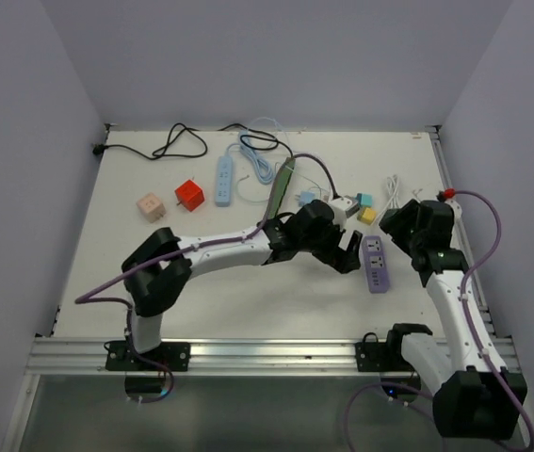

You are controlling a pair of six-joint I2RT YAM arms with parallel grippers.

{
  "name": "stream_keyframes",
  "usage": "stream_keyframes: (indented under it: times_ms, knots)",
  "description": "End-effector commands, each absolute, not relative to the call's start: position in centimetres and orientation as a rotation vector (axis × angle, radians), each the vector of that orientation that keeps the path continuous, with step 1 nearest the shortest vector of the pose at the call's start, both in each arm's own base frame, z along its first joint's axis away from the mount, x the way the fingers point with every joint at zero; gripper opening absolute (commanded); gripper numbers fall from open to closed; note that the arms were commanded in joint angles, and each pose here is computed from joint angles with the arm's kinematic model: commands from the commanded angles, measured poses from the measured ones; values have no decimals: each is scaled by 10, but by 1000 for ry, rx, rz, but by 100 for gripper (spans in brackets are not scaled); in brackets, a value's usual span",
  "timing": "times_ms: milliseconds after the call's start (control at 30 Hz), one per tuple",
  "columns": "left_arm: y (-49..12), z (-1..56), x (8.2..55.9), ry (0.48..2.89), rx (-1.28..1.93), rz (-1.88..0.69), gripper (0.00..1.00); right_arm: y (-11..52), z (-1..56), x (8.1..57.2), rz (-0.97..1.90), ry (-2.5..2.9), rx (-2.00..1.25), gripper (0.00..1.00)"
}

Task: Pull the plug off the socket

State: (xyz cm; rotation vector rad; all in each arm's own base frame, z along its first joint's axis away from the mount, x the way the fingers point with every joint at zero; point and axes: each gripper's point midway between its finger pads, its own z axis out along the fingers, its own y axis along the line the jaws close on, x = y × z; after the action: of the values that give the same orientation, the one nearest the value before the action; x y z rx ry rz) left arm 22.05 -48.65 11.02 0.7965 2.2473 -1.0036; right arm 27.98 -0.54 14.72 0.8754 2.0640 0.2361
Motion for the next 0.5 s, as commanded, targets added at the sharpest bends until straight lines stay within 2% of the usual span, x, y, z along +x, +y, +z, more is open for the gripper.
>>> stream_keyframes:
  times_ms: [0,133,267,433,467]
  knots:
    - [-454,193,245,2042,739,-847,100,20,182,324,464,1952,762,20]
    - [-402,244,252,1946,719,-652,100,40,178,358,586,2003,681,24]
    - [-315,260,263,1933,635,-289,100,53,182,388,677,1997,623,27]
    - [-237,289,249,1868,579,-121,100,59,185,436,739,1994,599,32]
    - [-222,293,250,1853,536,-70,100,60,169,446,746,2022,610,32]
